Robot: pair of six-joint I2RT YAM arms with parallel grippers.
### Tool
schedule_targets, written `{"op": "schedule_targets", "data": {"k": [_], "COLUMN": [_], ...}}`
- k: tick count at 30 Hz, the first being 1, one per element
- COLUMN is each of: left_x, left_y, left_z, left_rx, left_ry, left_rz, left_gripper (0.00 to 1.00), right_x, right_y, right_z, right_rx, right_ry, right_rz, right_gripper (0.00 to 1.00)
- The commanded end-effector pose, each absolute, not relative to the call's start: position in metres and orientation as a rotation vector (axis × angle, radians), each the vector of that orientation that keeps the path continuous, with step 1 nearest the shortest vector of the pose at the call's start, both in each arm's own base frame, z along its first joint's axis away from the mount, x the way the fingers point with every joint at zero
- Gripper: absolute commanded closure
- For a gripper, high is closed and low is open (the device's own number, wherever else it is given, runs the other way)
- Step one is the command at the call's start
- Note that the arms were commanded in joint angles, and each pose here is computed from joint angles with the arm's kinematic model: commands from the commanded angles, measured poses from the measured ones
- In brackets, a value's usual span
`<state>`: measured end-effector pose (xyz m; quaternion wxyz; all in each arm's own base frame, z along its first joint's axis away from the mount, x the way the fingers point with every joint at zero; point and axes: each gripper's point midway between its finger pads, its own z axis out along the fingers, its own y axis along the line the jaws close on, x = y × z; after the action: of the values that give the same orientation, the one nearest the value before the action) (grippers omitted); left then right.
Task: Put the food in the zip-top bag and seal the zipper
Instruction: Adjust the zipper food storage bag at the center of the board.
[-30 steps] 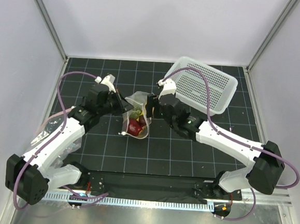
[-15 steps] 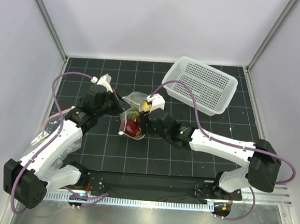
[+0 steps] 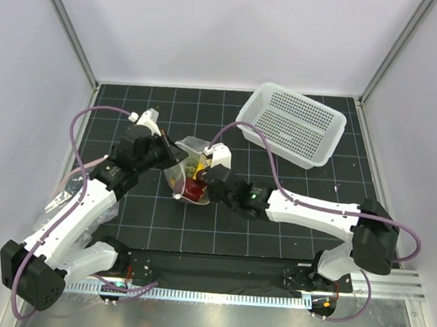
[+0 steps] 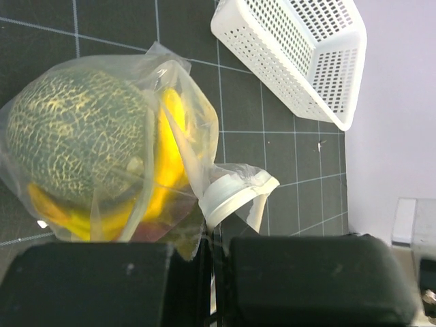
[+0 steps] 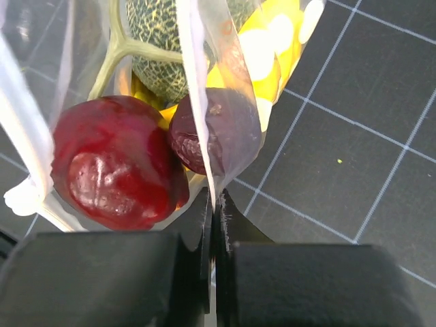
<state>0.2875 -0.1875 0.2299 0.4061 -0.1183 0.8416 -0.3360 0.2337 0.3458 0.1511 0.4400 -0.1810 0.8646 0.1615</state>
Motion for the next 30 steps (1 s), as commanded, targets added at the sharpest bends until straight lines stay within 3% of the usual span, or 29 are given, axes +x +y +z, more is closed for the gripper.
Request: {"op": "schedule_targets", "data": {"k": [1,5,12,19,25,28,30], "left_x": [0.284,0.262,0.243,0.233,0.227,0.229,0.229], "left_y": [-0.2,-0.236,-0.264,-0.289,-0.301,-0.297,-0.294], "left_z": [0.251,0.259,0.248,0.229,0.231,0.233,0.238], "left_rx": [-0.244,-0.093,0.093,0.205,0.27,0.257,0.253], "left_ry": [2.077,2.141,2.265,2.362,2.357,2.339,2.318], "left_rz": [-0.957,-1.137,-1.023,-1.006,-1.018,-0.988,-0.99], "left_gripper": [1.0,1.0,1.0,0.98,0.88,0.89,0.95], "right_x": [0.236,0.236,0.263,0.267,0.263,0.263,0.261], "right_y": [0.341,0.314,0.266,0.292,0.297,0.295,0.297], "right_z": [0.211,0.25,0.265,0.246,0.243,0.246,0.248], "right_rx": [-0.36,-0.311,-0.208,-0.273,-0.304,-0.296,-0.306], "right_ry": [2.04,1.968,1.976,2.035,2.029,2.021,2.017], "right_rz": [0.483,0.484,0.524,0.679,0.712,0.711,0.726], "right_gripper": [0.99,0.99,0.99,0.99,0.99,0.99,0.99]}}
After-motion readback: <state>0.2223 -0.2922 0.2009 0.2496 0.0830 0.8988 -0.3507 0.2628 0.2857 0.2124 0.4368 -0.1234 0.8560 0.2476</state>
